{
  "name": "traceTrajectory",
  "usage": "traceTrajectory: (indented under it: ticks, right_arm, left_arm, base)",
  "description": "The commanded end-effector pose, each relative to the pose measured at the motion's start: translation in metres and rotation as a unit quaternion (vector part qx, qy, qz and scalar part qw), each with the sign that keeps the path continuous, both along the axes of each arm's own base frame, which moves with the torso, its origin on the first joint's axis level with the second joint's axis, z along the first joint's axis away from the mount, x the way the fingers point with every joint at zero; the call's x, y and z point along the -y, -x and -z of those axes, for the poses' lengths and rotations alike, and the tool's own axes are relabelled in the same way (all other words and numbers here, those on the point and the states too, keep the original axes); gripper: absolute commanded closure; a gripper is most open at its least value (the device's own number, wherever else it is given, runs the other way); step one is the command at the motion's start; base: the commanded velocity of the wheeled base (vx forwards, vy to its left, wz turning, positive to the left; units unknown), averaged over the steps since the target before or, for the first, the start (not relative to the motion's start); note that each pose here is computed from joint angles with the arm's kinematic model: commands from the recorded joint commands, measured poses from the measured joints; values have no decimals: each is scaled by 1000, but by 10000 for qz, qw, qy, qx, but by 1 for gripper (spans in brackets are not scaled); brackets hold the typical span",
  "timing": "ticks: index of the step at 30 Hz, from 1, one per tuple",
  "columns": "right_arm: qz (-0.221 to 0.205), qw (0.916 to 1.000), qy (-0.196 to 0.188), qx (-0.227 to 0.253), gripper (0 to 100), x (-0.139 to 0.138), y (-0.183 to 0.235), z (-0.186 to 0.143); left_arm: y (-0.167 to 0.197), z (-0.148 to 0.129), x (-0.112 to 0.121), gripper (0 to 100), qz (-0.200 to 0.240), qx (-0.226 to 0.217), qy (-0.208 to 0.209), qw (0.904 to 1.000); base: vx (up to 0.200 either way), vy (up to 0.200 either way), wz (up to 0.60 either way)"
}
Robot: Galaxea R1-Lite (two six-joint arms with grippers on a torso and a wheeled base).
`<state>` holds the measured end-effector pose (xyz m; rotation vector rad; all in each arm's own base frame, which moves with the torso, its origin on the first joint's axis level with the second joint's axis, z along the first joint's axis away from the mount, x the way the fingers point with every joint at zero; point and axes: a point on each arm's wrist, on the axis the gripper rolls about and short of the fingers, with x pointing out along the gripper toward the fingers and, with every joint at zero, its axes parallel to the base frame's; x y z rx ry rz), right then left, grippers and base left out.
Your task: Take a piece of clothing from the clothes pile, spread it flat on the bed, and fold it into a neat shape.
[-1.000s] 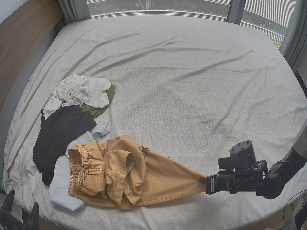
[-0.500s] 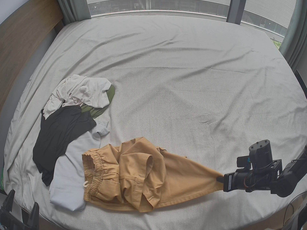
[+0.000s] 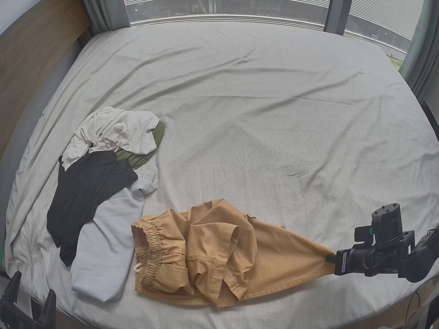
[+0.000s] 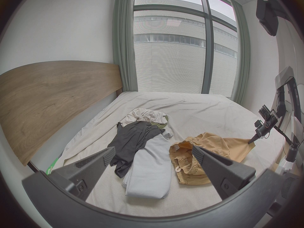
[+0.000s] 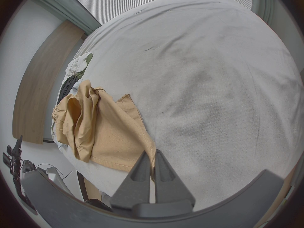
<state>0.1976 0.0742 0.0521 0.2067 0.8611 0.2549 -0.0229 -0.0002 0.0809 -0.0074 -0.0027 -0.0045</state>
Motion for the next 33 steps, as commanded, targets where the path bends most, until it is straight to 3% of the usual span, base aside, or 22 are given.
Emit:
traceTrajectory:
  ticks: [1, 17, 33]
  right_arm:
    - [78, 10000, 19, 5, 100, 6, 3, -1]
    - [535, 9982, 110, -229, 100, 35, 16, 6]
    - [616, 9975, 175, -311, 100, 40, 21, 9]
  left_arm:
    - [0, 5, 0, 0, 1, -6, 1, 10000]
    - [0, 5, 0, 0, 1, -6, 1, 10000]
    - [0, 5, 0, 0, 1, -6, -7, 10000]
  base:
    - [0, 0, 0]
    - [0, 0, 0]
    - [0, 0, 0]
